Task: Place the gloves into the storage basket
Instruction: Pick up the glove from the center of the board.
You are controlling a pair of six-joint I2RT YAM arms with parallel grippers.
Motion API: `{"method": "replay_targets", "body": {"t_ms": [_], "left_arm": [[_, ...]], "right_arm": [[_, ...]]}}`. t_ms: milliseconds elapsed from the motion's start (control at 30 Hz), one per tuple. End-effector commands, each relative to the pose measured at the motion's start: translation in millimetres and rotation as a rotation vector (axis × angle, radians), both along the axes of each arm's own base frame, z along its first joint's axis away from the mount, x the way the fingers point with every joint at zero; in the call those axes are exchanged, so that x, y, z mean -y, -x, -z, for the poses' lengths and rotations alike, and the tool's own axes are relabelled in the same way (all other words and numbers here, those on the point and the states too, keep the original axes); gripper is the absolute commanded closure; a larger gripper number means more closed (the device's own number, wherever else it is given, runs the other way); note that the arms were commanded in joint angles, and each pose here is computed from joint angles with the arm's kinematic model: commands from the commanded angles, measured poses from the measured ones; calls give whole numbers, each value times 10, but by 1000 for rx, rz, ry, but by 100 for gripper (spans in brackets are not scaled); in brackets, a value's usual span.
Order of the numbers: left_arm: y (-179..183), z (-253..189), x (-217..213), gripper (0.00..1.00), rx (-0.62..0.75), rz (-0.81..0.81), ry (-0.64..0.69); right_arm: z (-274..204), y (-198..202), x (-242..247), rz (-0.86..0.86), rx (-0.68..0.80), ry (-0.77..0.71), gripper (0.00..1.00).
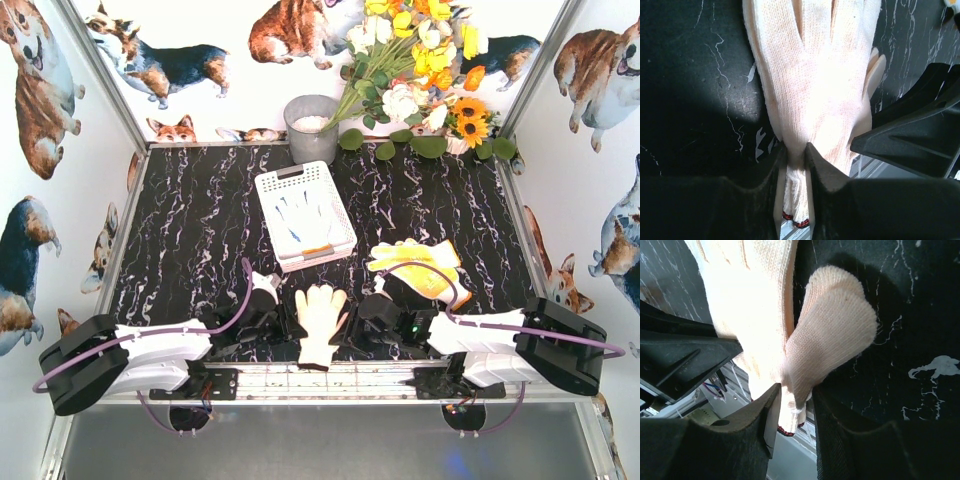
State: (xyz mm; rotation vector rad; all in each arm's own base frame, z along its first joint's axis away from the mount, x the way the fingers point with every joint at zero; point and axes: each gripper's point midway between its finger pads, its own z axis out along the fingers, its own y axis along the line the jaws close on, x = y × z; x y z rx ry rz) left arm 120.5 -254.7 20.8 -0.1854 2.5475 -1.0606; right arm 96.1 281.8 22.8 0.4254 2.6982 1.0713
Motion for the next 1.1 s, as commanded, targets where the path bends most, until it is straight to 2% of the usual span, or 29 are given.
{"method": "replay_targets", "body": {"t_ms": [0,167,267,333,467,833,1033,1067], "left_arm": [[58,174,-131,88,-24,-3,-58],[63,138,-102,98,-22,5,-42],[54,114,-95,100,-16,3,-33],[52,87,-81,100,-9,6,-23],[39,5,-41,100,2,9,6],[-51,-297,22,100,42,-18,57],[-71,-382,83,100,41,-32,110],[-67,-366,82,92,35,-35,109]], "right_arm": [[54,-84,15,37,32,20,64],[100,-88,-11,41,25,15,63],[136,-105,-5,52,27,15,68],[132,-124,-9,56,41,6,76],[47,-171,-40,55,82,-21,100],[-338,-301,110,89,200,-31,100],[-426,-306,215,72,187,-35,100],[-437,-307,218,69,183,-41,100]]}}
